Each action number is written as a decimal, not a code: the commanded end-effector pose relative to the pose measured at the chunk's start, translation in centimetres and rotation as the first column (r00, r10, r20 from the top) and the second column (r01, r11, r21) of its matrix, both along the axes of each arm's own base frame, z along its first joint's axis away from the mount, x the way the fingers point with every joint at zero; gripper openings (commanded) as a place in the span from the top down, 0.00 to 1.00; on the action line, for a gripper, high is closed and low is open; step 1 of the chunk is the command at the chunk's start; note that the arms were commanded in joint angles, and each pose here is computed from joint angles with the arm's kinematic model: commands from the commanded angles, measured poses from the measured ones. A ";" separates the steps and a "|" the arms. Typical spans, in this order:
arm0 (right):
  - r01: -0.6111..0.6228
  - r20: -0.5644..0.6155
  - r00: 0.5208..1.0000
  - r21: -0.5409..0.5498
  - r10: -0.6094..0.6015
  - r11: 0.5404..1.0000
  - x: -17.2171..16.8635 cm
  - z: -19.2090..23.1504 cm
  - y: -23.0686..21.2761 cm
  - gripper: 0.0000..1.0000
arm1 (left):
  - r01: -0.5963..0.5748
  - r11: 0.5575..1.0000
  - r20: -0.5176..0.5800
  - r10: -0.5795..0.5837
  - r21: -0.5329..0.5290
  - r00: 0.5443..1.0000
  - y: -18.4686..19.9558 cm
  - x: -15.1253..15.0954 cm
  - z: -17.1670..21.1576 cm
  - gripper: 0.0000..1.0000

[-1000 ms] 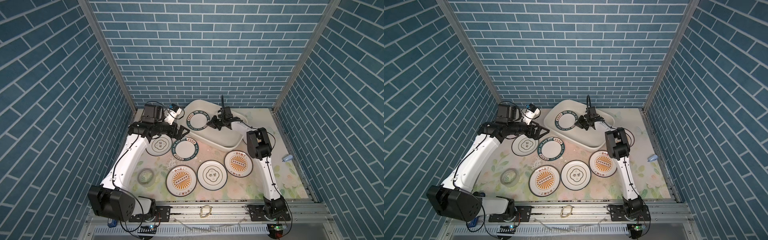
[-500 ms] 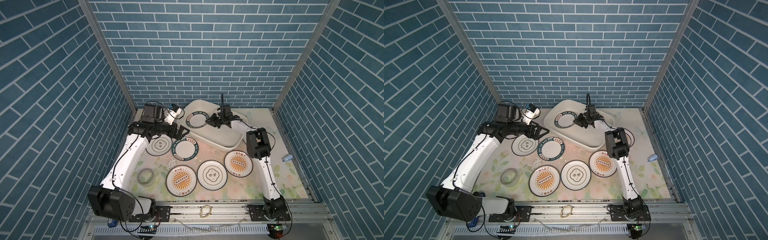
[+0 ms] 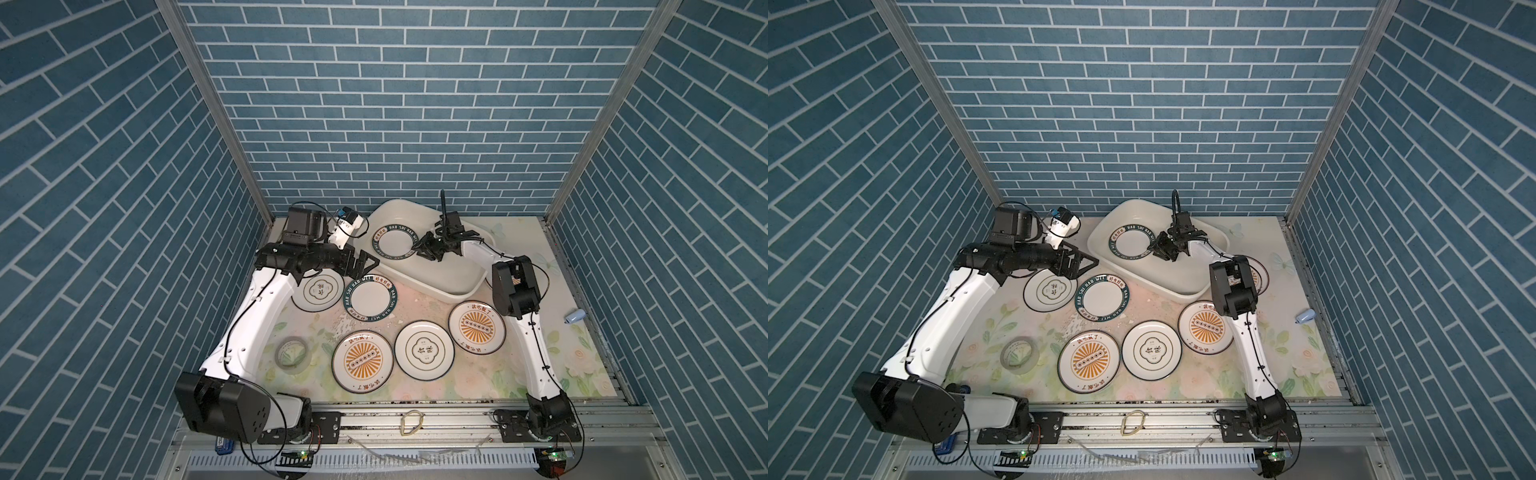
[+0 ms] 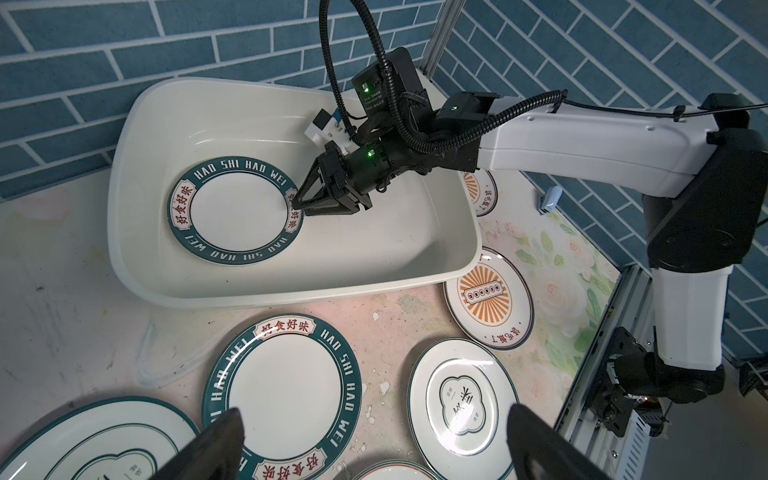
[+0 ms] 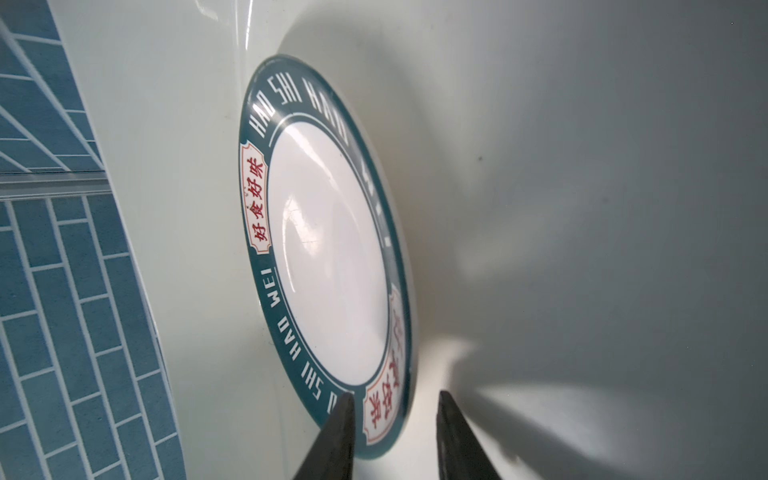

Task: Place the plates into the plastic bin on the countertop
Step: 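Lower the green-rimmed plate flat into the bin with the right gripper, then release the plate and swing the right gripper back toward the orange sunburst plate, then lower the right gripper onto the orange sunburst plate's rim and close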

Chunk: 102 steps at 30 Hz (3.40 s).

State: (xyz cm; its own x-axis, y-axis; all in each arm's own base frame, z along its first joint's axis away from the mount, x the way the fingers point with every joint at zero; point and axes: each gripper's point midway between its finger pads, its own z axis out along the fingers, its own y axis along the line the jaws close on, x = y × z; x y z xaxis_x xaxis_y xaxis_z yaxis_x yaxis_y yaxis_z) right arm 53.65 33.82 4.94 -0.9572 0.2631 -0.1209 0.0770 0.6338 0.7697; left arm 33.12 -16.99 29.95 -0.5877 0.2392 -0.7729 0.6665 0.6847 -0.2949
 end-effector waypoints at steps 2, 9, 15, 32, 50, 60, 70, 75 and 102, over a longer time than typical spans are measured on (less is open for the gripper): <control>-0.024 0.058 0.998 -0.043 0.026 0.999 0.2 2.8 -0.9 0.64 | 0.016 1.000 -0.003 -0.016 -0.005 1.000 -0.3 -0.5 0.6 0.00; -0.037 0.125 0.991 -0.093 0.048 0.995 -0.9 7.9 -3.0 0.60 | 0.021 1.000 -0.004 -0.021 0.022 1.000 0.1 -0.9 0.1 0.00; -0.039 0.247 0.967 -0.109 0.065 0.993 -2.7 15.9 -5.4 0.60 | 0.033 0.999 -0.027 -0.032 0.037 0.999 0.2 -1.6 -0.6 0.00; 0.451 0.195 0.884 -0.111 -0.425 0.886 -15.9 13.9 -27.7 0.60 | 0.125 0.992 0.009 -0.125 0.035 0.992 -0.6 -2.7 1.1 0.00; 0.656 0.053 0.755 -0.058 -0.654 0.752 -20.7 3.0 -32.4 0.59 | 0.154 0.988 0.012 -0.155 0.025 0.988 -1.2 -2.9 0.3 0.00; 0.717 0.063 0.696 -0.006 -0.715 0.697 -20.0 1.3 -33.9 0.61 | 0.173 0.985 0.013 -0.173 -0.003 0.985 -1.6 -3.2 0.5 0.00; 0.733 0.019 0.678 0.054 -0.735 0.678 -19.2 -0.3 -34.2 0.62 | 0.170 0.985 0.019 -0.170 -0.025 0.985 -1.8 -2.9 1.0 0.00; 0.736 0.016 0.675 0.065 -0.738 0.674 -18.7 -0.7 -34.5 0.63 | 0.171 0.985 0.024 -0.170 -0.019 0.985 -1.7 -3.1 1.1 0.00; 0.796 -0.065 0.604 0.008 -0.794 0.605 -16.4 -4.5 -36.8 0.67 | 0.158 0.987 0.021 -0.157 -0.017 0.987 -1.7 -2.7 0.9 0.00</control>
State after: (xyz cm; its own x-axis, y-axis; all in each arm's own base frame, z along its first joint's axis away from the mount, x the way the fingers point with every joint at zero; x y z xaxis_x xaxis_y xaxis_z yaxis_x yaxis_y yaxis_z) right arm 38.39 -2.31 3.09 -0.4064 0.9060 -0.1187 0.4630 0.3162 0.8280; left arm 30.49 -18.42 30.93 -0.5295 0.3113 -0.7891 0.7669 0.5733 -0.2884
